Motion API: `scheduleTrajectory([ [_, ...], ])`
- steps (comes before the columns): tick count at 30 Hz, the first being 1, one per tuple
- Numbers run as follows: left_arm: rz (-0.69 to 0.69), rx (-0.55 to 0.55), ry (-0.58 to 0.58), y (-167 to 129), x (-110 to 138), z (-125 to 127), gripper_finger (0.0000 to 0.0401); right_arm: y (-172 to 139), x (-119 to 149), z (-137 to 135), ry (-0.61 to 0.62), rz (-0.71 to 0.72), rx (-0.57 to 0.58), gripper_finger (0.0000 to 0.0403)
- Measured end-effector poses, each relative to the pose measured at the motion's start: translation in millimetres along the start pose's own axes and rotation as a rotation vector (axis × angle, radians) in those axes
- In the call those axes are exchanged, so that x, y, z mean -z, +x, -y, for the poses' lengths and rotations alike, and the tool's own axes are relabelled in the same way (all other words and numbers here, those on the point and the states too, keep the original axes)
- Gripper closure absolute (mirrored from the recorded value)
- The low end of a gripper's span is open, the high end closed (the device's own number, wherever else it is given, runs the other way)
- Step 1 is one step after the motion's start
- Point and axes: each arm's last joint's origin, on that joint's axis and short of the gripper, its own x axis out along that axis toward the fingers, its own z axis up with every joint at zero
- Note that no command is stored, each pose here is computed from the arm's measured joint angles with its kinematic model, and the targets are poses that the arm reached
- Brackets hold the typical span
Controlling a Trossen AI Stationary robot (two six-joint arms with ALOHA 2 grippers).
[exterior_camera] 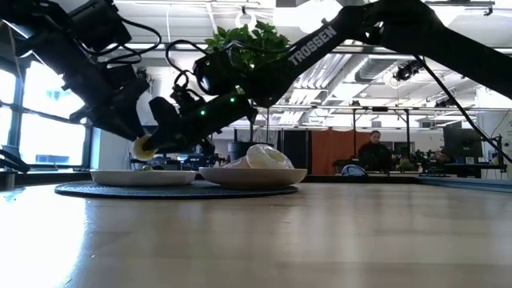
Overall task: Pick & Place donuts
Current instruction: Put the small yellow donut onto the white plate, then put the small pink donut onto the white plate
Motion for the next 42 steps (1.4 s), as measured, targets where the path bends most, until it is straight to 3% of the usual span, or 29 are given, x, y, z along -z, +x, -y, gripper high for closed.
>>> scheduleTrajectory([
  [9, 0.0, -0.164, 0.002, 2, 7, -9, 0.0274, 0, 0, -2, 0.022, -0.012, -0.016, 0.0284],
  [13, -0.017, -0.145, -0.016, 2, 7, -8, 0.0274, 0, 2, -1, 0.023, -0.028, 0.002, 0.0284],
  [18, -0.021, -0.039, -0.057, 3, 3, -1, 0.0274, -1, 1, 3, 0.057, -0.009, 0.059, 0.0284],
  [21, -0.008, -0.011, -0.056, 3, 1, 1, 0.0274, -1, -1, 7, 0.1, -0.007, 0.031, 0.0284],
  [24, -0.013, -0.014, -0.049, 3, 2, 1, 0.0274, -2, -3, 9, 0.114, -0.002, -0.037, 0.0284],
  [29, -0.022, -0.029, -0.038, 3, 3, 0, 0.0274, -2, -2, 8, 0.126, -0.013, -0.037, 0.0284],
  [35, -0.01, -0.171, -0.04, 2, 8, -10, 0.0274, -2, 1, 4, 0.134, -0.058, -0.122, 0.0284],
  [42, -0.036, -0.098, -0.066, 1, 7, -7, 0.0274, -2, -2, 10, 0.133, -0.033, -0.088, 0.0284],
])
